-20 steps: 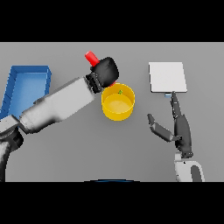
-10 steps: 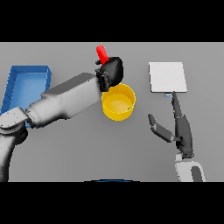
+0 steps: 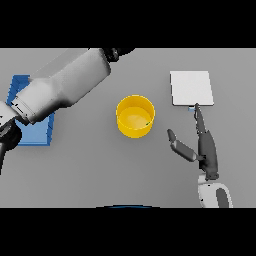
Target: Pick up the red beaker and tilt it to pour out 1 green nut into yellow bowl. Pick up the yellow bowl and place it on the metallic measuring scale.
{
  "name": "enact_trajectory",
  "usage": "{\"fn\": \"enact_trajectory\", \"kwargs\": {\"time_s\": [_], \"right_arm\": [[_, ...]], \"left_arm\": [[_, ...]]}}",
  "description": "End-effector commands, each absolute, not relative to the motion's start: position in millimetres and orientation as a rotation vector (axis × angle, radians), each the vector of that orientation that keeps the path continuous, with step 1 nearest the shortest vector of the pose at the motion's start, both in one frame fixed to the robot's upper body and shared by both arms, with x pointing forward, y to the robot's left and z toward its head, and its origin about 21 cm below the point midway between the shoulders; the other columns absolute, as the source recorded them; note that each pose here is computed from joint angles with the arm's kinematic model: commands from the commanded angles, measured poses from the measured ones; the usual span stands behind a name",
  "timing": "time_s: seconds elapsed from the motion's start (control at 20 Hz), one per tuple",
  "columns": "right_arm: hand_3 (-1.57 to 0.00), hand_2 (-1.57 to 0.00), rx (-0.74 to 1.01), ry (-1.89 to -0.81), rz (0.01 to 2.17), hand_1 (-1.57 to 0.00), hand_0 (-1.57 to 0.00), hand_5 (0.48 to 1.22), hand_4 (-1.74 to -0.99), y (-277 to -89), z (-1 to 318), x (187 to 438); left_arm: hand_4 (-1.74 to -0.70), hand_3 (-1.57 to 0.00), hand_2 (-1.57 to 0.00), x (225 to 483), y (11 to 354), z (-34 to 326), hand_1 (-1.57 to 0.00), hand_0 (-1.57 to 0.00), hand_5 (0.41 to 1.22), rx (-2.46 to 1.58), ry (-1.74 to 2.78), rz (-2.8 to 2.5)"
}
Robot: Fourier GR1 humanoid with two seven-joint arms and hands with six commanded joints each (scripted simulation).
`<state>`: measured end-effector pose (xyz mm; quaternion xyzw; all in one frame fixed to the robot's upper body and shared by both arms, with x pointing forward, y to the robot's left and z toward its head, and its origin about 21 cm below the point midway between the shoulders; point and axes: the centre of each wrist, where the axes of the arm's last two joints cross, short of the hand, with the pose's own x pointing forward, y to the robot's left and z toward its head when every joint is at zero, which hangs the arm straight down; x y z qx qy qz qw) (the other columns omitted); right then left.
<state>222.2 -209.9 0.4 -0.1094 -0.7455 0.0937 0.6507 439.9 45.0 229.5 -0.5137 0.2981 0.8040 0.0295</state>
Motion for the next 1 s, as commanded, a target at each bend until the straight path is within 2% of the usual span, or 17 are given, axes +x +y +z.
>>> {"fn": "enact_trajectory", "kwargs": {"time_s": [0.0, 0.2, 0.45, 0.6, 0.7, 0.95], "right_arm": [[0.00, 0.00, -0.232, -1.685, 0.211, 0.00, 0.00, 0.596, -1.183, -208.9, -1, 223], [0.00, 0.00, -0.191, -1.706, 0.194, 0.00, 0.00, 0.597, -1.193, -208.2, 2, 226], [0.00, 0.00, -0.176, -1.695, 0.198, 0.00, 0.00, 0.592, -1.224, -212.8, 5, 231], [0.00, 0.00, -0.176, -1.730, 0.217, 0.00, 0.00, 0.587, -1.220, -215.8, 2, 227], [0.00, 0.00, -0.181, -1.717, 0.227, 0.00, 0.00, 0.587, -1.226, -217.2, 4, 232], [0.00, 0.00, -0.200, -1.706, 0.262, 0.00, 0.00, 0.610, -1.212, -218.1, -3, 227]], "left_arm": [[-1.70, -1.15, -1.48, 446, 54, 244, -1.57, -1.57, 1.221, -1.622, 0.963, 2.475], [-1.72, -1.40, -1.53, 464, 80, 295, -1.57, -1.57, 1.221, -1.896, 1.256, 2.510], [-1.73, -1.37, -1.56, 485, 176, 310, -1.57, -1.57, 1.221, -2.260, 2.044, 2.474], [-1.74, -1.41, -1.56, 486, 234, 291, -1.57, -1.57, 1.221, -2.318, 2.477, 2.337], [-1.74, -1.43, -1.57, 482, 267, 278, -1.57, -1.57, 1.221, -2.357, 2.761, 2.168], [-1.74, -1.45, -1.57, 461, 319, 227, -1.57, -1.57, 1.221, -2.647, 3.232, 1.570]]}}
